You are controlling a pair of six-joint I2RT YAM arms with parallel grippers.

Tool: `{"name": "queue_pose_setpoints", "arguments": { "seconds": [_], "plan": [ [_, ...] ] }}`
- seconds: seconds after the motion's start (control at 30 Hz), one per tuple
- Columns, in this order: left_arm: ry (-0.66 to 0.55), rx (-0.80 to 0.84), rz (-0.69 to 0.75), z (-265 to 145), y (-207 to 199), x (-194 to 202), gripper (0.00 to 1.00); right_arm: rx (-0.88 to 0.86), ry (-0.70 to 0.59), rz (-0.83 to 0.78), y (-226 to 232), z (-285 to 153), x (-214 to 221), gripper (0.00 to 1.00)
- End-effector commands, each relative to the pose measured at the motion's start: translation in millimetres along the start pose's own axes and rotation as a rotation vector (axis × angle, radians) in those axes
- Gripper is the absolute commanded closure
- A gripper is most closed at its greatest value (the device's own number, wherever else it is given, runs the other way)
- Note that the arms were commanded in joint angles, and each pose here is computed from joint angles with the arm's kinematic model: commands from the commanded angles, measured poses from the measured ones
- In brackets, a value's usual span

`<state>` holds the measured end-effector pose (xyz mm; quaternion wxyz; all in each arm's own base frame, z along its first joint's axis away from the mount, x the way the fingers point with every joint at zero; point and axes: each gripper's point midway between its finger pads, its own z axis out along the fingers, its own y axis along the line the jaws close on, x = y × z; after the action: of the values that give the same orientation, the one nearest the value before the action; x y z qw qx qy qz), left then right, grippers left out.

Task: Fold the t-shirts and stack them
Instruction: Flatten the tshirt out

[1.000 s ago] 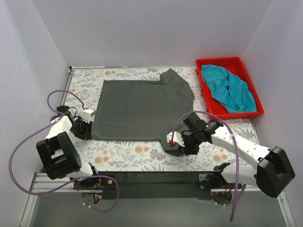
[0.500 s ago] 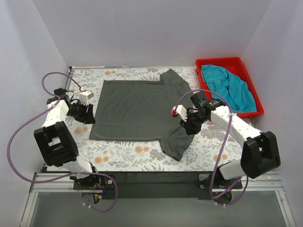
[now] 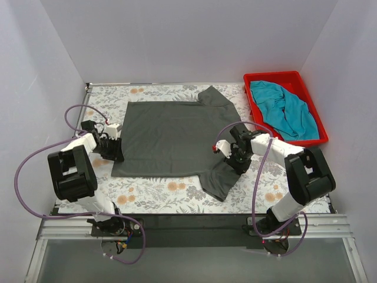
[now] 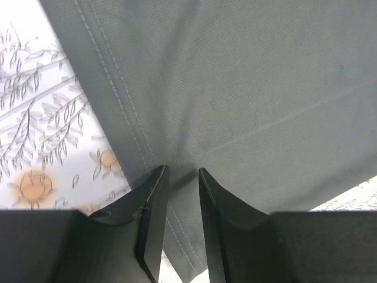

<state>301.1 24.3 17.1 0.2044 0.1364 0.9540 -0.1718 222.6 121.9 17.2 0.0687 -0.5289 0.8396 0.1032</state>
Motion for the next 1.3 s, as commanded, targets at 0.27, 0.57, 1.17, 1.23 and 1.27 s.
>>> {"name": "queue_pose_setpoints", "arguments": {
  "seconds": [0.27,0.57,1.17,1.23,1.27],
  "plan": [
    [0.158,-0.094,-0.063,-33,-7,79,0.75,-0.077,0.023,-0.229,73,-15,13,0.76],
    [-0.128,-0.018,-0.041,-85,-6,-50,0.64,0.114,-0.123,-0.097,-24,-67,-49,0.73],
    [-0.403,0.078,-0.158,-40,50,-227,0.30,0.257,-0.485,0.349,-240,-83,-177,0.67],
    [-0.396,0.072,-0.164,-31,51,-231,0.30,0.270,-0.489,0.356,-251,-75,-181,0.67],
    [-0.387,0.060,-0.168,-21,56,-232,0.30,0.287,-0.497,0.354,-261,-68,-185,0.67]
  ]
}}
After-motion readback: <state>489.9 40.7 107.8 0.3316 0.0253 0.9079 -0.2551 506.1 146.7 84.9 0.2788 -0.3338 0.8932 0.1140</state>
